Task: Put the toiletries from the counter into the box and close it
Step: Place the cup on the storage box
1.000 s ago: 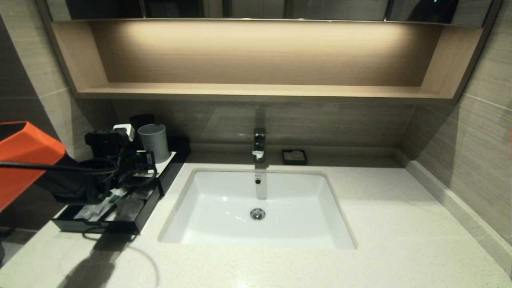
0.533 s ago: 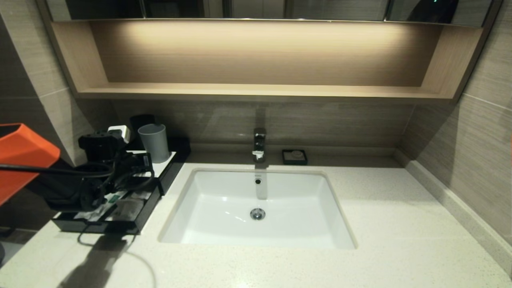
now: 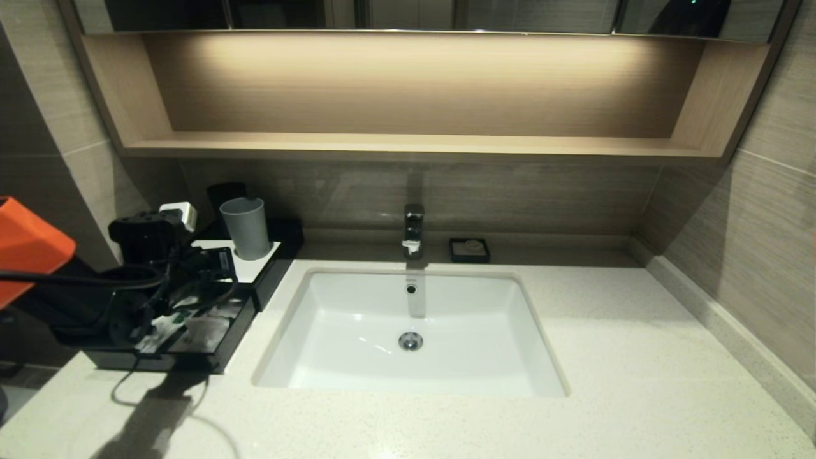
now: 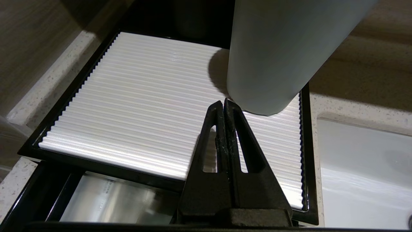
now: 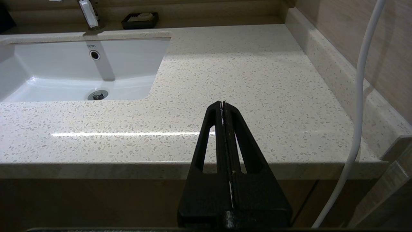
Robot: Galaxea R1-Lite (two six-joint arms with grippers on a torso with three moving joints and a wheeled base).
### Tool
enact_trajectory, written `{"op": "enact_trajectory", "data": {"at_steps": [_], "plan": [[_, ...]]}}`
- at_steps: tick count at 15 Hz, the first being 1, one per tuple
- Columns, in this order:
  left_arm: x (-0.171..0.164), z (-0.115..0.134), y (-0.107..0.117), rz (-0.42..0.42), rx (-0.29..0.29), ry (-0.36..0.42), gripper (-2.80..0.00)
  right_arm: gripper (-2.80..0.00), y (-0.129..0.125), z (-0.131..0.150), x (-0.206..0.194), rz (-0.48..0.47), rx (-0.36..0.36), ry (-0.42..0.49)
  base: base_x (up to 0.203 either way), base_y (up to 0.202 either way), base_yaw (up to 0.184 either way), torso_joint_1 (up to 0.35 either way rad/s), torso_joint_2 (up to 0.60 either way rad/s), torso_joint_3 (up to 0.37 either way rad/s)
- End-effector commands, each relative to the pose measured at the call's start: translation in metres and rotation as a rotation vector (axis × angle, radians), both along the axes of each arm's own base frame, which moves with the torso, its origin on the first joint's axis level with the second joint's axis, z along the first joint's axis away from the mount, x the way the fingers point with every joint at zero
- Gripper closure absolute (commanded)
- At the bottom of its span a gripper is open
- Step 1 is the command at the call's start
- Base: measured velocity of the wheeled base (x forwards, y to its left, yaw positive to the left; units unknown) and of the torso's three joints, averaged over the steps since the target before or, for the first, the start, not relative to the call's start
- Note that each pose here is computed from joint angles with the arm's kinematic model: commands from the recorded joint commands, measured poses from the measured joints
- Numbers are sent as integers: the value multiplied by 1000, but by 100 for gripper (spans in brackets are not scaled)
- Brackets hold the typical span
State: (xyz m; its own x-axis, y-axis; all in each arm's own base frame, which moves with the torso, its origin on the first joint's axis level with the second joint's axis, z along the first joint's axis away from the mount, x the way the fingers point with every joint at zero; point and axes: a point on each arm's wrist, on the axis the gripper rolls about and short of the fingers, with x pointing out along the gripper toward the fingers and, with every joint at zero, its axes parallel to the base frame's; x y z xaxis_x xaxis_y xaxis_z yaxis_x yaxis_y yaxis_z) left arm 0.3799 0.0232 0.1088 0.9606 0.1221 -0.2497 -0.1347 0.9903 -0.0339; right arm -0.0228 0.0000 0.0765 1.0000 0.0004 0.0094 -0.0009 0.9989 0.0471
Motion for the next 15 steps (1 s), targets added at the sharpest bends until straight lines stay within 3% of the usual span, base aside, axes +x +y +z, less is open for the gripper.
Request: {"op": "enact_trajectory", "data": {"at_steps": [1, 15], "plan": [[-3, 9, -1, -1, 1, -32, 0, 0, 0, 0, 0, 1, 0, 0, 0, 0, 0, 0, 0, 0], [15, 1, -9, -40, -7, -48, 0, 0, 0, 0, 0, 0, 0, 2, 0, 0, 0, 0, 0, 0]]}}
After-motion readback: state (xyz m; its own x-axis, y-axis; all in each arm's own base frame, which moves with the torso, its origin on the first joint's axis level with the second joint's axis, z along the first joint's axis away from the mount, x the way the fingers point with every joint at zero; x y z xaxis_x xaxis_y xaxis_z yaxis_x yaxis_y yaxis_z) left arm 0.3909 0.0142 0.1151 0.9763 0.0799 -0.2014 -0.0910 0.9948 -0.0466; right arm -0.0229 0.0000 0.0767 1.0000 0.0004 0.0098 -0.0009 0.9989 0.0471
